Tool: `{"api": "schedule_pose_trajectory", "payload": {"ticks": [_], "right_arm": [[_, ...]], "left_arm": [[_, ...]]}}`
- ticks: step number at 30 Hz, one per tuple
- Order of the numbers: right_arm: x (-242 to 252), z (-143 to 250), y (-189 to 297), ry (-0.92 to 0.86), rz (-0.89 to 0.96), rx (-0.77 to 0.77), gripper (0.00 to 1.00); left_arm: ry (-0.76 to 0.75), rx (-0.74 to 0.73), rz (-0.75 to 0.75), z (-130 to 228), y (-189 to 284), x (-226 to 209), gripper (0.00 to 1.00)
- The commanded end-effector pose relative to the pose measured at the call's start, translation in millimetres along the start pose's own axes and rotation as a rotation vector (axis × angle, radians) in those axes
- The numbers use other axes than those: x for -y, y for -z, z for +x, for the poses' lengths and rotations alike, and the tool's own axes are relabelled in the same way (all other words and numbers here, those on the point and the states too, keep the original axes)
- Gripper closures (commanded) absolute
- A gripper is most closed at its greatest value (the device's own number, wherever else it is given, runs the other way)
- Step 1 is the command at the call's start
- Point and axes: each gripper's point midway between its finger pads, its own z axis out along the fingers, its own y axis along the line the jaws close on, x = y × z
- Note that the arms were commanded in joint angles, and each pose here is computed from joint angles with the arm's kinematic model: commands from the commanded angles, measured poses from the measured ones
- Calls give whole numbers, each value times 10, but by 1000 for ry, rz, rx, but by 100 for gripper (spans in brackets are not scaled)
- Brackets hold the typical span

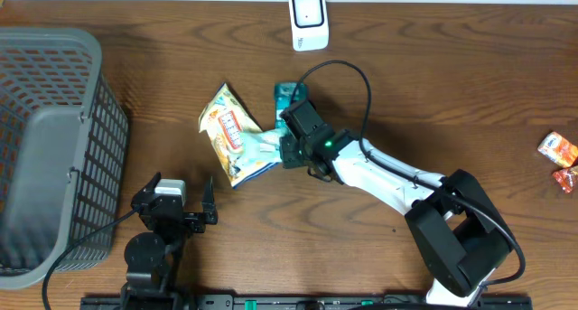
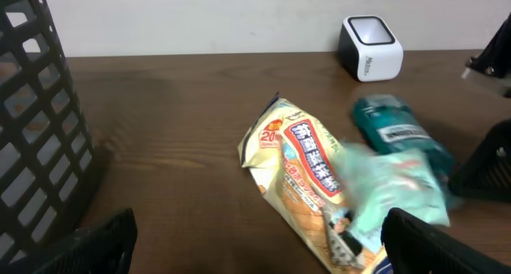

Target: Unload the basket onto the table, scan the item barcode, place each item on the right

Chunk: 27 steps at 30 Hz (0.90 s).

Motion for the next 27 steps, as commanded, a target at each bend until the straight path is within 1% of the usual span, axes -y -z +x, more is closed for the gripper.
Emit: {"api": "schedule_pose_trajectory", "payload": {"ticks": [1, 7, 9, 10, 11, 12, 13, 14, 15, 16, 17, 18, 19, 20, 23, 25, 27], "right_arm": [[0, 49, -42, 9, -2, -26, 99], [74, 79, 45, -1, 37, -38, 99], [5, 35, 174, 0, 7, -25, 99], [-55, 16, 231, 0, -22, -22, 95], [-119, 0, 283, 1, -55, -20, 79], [-201, -20, 337, 2, -96, -17, 51], [-252, -24, 350, -14, -123, -20, 43], [-309, -10, 351, -115, -153, -39, 52], [-288, 17, 317, -216, -142, -55, 62], [-271, 35, 286, -302, -132, -67, 67], [-265, 51, 241, -385, -125, -77, 68], [-270, 56, 197, -449, -124, -82, 65], [-276, 58, 156, -502, -124, -85, 59], [-281, 62, 110, -554, -123, -89, 58], [-323, 61, -25, -684, -133, -92, 62], [-369, 33, -107, -744, -153, -85, 64], [-405, 16, -153, -777, -170, -84, 64]], "left_arm": [[7, -39, 5, 129, -13, 5, 2], [7, -39, 5, 129, -13, 5, 2], [7, -39, 5, 129, -13, 5, 2], [7, -39, 5, 129, -13, 5, 2], [7, -39, 5, 129, -13, 5, 2], [7, -39, 5, 129, -13, 5, 2], [7, -39, 5, 129, -13, 5, 2], [7, -39, 5, 129, -13, 5, 2], [7, -39, 5, 129, -13, 5, 2], [7, -39, 5, 129, -13, 5, 2], [7, -39, 5, 129, -13, 5, 2], [7, -39, 5, 129, -13, 5, 2], [7, -39, 5, 129, -13, 5, 2], [7, -39, 5, 129, -13, 5, 2], [7, -39, 5, 129, -13, 5, 2], [7, -39, 5, 129, -13, 5, 2], [7, -39, 5, 129, -13, 5, 2]]}}
